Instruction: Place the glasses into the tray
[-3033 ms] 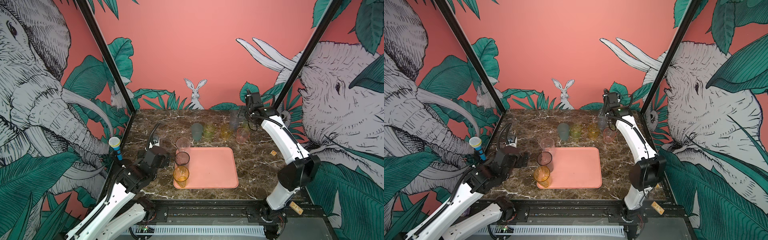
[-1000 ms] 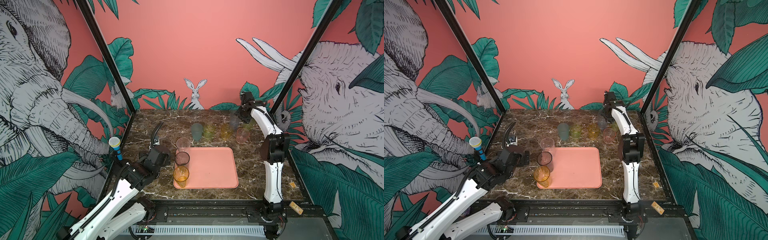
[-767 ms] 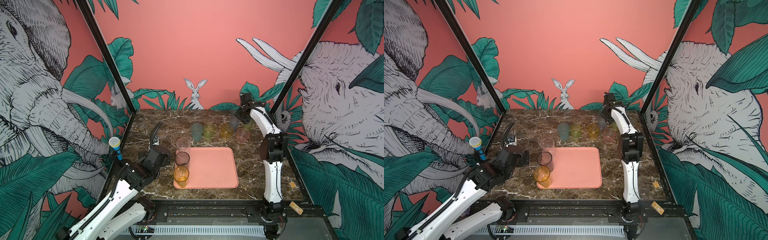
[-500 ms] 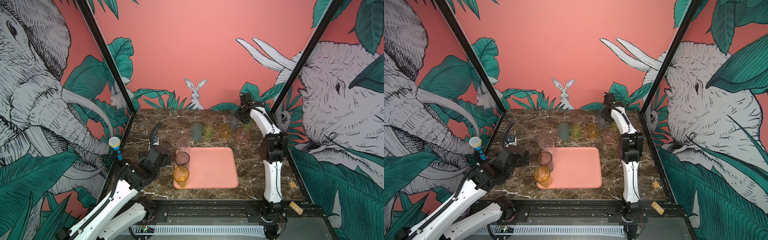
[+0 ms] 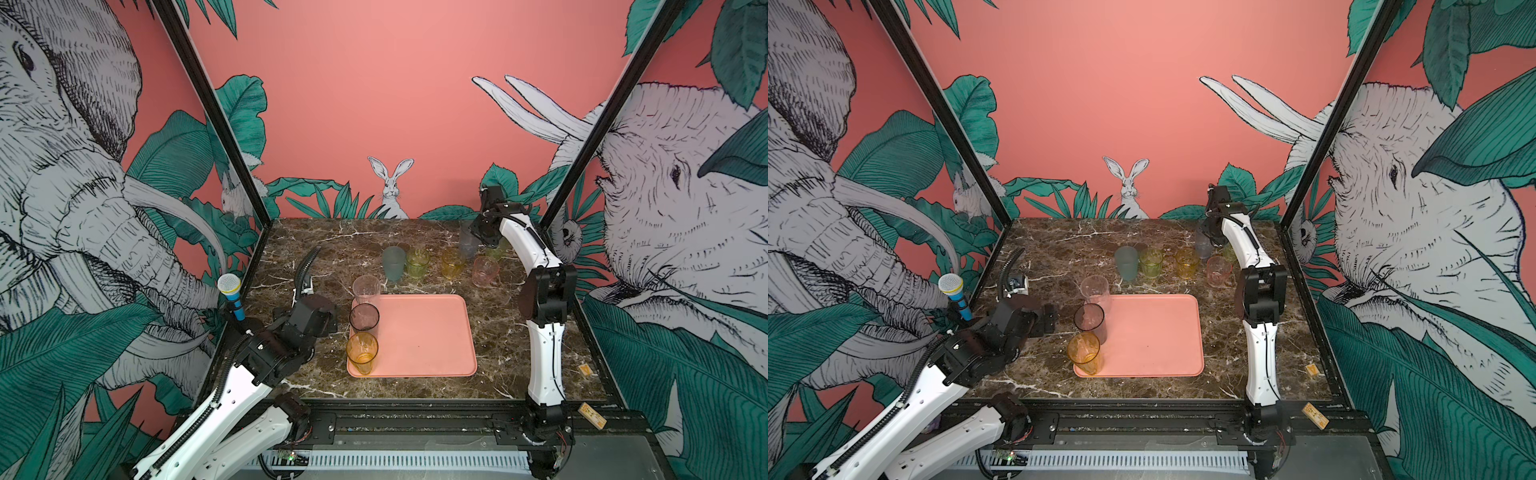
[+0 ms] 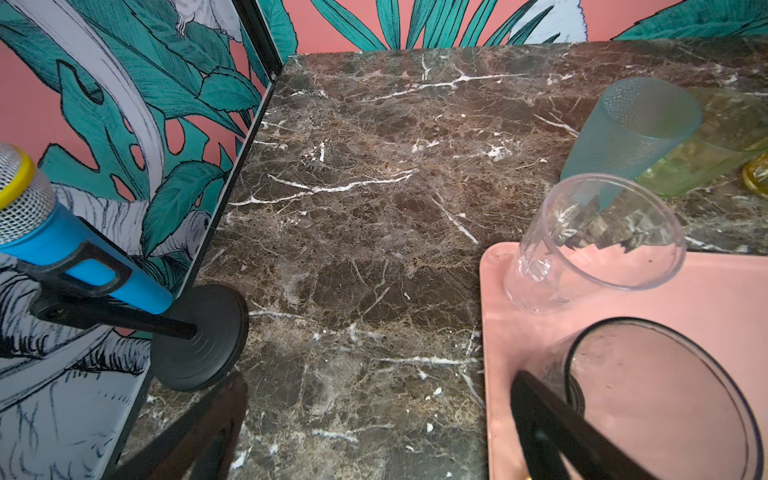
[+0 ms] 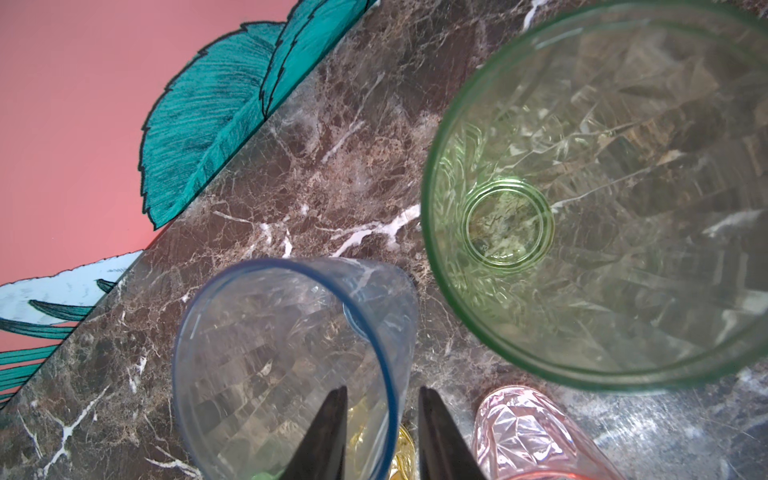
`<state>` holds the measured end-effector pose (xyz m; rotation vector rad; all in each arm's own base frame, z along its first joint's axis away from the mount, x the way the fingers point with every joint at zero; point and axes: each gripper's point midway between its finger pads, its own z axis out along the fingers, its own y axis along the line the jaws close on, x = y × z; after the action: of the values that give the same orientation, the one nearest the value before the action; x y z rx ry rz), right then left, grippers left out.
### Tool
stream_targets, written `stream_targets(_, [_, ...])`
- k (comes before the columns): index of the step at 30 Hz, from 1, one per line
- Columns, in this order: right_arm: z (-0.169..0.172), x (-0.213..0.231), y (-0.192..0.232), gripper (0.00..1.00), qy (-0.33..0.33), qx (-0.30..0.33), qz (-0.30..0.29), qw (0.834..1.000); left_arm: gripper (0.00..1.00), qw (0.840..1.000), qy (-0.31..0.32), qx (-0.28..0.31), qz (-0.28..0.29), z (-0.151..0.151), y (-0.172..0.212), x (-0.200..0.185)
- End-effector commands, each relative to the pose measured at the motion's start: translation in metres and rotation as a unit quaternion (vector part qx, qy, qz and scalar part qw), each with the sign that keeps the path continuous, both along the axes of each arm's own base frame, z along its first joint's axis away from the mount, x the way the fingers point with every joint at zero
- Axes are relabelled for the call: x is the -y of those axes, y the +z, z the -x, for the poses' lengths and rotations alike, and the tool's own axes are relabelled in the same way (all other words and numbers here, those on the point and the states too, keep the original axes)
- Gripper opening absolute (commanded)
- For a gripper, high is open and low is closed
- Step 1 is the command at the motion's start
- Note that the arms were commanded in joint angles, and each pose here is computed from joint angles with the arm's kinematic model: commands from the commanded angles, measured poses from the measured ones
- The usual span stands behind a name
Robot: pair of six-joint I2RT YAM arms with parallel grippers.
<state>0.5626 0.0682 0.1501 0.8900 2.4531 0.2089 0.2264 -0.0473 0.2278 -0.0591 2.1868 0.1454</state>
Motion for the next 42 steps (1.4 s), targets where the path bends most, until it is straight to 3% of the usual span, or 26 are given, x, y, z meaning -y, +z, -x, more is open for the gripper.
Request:
stream_targets(1, [-0.004,0.006,-0.001,0.27,-0.019,0.003,0.004,1.0,0.99,1.0,0.012,-0.003,0.006,0.006,-0.002,-0.007])
stream_targets(10, [-0.005,0.005,-0.003,0.19,-0.025,0.003,-0.001,1.0,0.99,1.0,0.016,-0.003,0.007,0.01,-0.003,-0.011])
stream_targets(22, [-0.007,0.003,0.016,0.0,-0.016,0.024,-0.007,1.0,0.99,1.0,0.015,-0.002,0.005,0.011,-0.003,-0.012])
stream_targets(34, [0.007,-0.002,0.087,0.0,0.038,0.08,-0.001,0.996,0.99,1.0,0.013,0.001,0.006,0.011,0.0,-0.012])
stream_targets(42, [0.036,-0.001,0.133,0.0,0.093,0.087,0.024,0.992,0.99,1.0,0.012,0.006,0.007,0.013,0.004,-0.013])
